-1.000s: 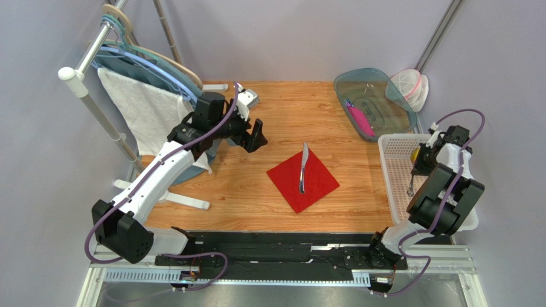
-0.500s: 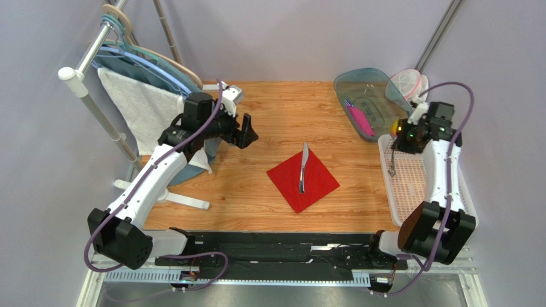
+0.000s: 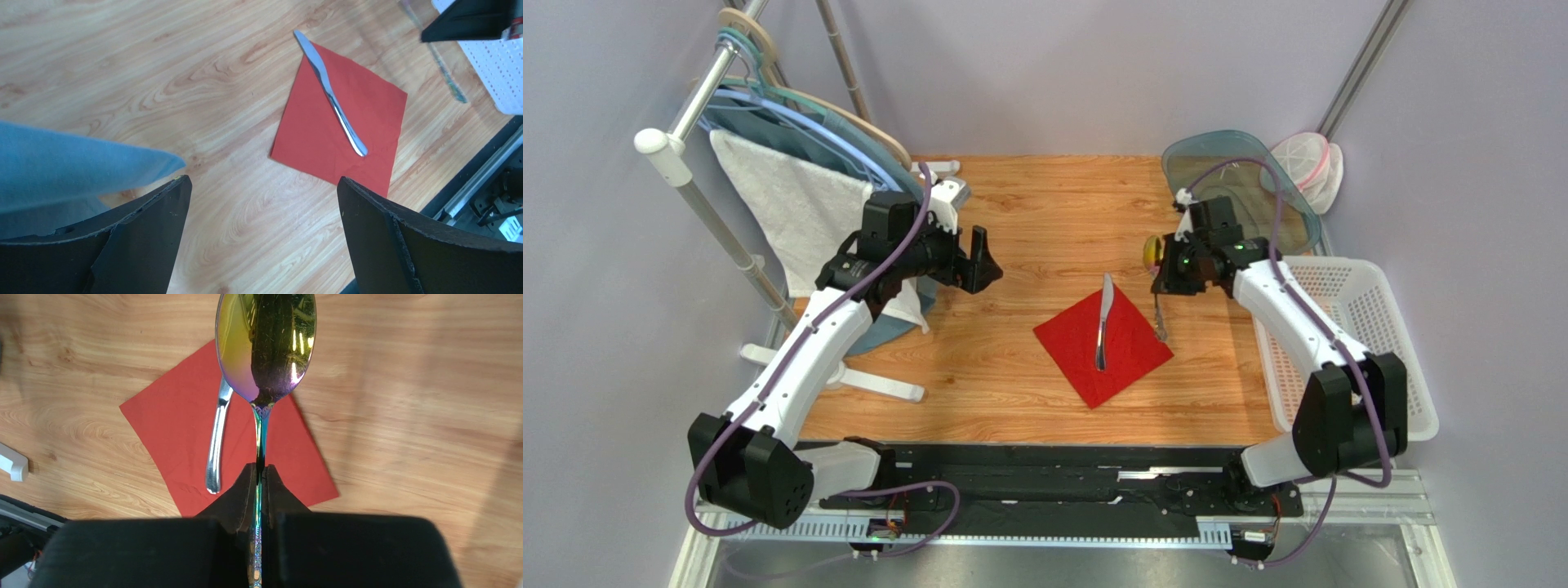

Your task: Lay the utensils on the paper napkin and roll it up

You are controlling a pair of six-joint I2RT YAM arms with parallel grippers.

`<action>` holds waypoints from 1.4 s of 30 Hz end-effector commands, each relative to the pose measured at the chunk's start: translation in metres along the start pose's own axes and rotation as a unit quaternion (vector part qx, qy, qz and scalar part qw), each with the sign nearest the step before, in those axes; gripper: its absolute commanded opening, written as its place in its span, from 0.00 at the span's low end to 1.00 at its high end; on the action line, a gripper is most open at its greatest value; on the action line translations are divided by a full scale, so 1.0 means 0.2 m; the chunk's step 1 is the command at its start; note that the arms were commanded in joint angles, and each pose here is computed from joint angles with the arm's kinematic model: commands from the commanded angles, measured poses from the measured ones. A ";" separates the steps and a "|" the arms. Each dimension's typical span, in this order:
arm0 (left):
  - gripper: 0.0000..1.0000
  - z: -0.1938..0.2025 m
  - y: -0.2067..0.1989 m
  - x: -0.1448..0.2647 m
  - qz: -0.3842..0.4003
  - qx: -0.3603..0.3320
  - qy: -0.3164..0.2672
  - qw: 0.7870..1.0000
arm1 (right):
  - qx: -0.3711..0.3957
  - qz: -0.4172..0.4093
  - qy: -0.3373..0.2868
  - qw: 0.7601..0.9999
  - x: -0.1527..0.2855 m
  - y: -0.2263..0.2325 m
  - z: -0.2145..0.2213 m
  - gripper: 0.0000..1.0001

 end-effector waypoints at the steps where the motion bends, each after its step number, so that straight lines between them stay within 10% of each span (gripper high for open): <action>1: 0.98 0.04 -0.03 0.06 0.003 0.001 -0.013 1.000 | -0.045 0.019 -0.006 0.999 -0.17 0.08 0.05 0.00; 42: 0.98 0.13 0.01 -0.06 0.018 0.022 0.008 1.000 | -0.051 0.058 0.066 0.995 -0.59 0.24 0.24 0.06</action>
Point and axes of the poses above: each gripper's point midway between its finger pads, its own x axis back along the fingers, its own y axis along the line the jaws close on, z = x × y, the point moved 10 cm from there along x, back along the fingers, and after that the axes turned 1 degree about -x, right-handed, at the moved point
